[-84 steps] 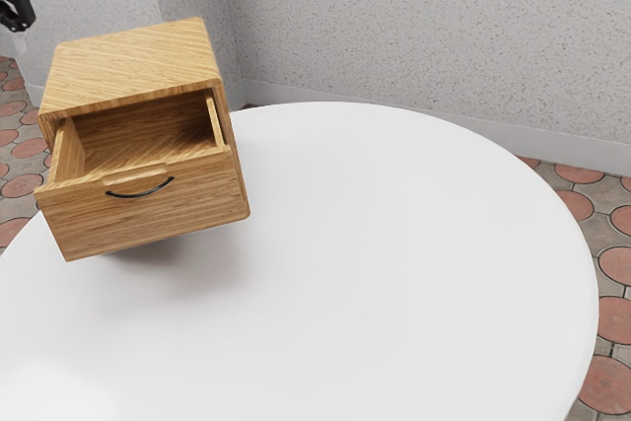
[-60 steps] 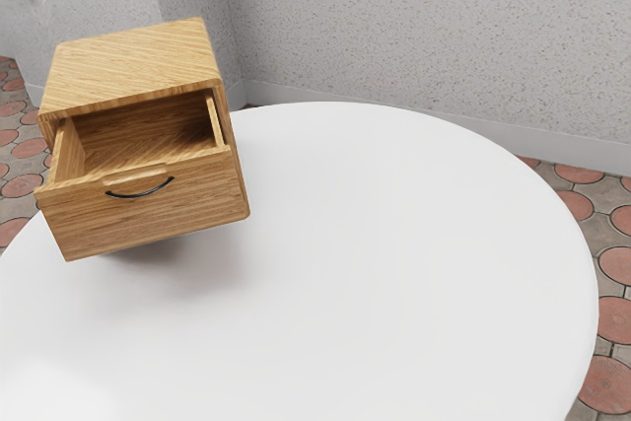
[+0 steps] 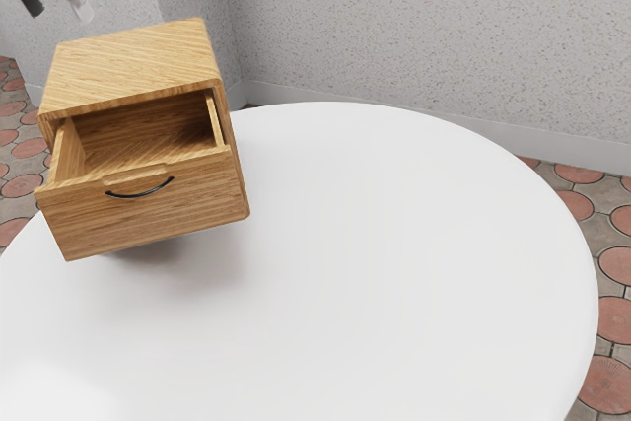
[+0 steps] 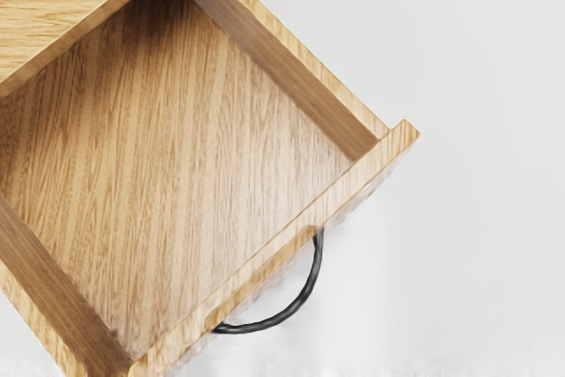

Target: Push the drawer handle with one arm to close the drawer

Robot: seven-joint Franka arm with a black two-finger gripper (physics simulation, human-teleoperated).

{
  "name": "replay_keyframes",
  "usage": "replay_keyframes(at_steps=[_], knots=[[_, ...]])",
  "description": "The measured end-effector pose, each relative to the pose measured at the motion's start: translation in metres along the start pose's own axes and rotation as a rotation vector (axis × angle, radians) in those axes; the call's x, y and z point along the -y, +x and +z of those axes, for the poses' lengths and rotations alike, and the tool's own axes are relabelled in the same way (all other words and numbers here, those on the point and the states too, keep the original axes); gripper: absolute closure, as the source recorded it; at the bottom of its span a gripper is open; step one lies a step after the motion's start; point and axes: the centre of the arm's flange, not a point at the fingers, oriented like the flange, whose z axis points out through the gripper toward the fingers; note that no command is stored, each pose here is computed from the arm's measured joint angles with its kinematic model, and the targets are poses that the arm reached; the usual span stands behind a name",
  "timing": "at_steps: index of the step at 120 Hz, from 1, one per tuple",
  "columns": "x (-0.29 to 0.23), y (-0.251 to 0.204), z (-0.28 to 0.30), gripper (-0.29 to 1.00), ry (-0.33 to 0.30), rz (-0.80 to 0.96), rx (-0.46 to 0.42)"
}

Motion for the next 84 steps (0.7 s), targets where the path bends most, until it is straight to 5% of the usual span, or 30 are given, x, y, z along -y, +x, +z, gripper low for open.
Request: replay_keyframes(at_steps=[29,60,84], knots=[[-0.060,-0.147,0.146,0.02,0.001,0.015,0.113],[-0.099,-0.143,0.194,0.02,-0.052,-0.070,0.157],[-0.089,-0.129,0.206,0.02,0.002,-0.244,0.075]])
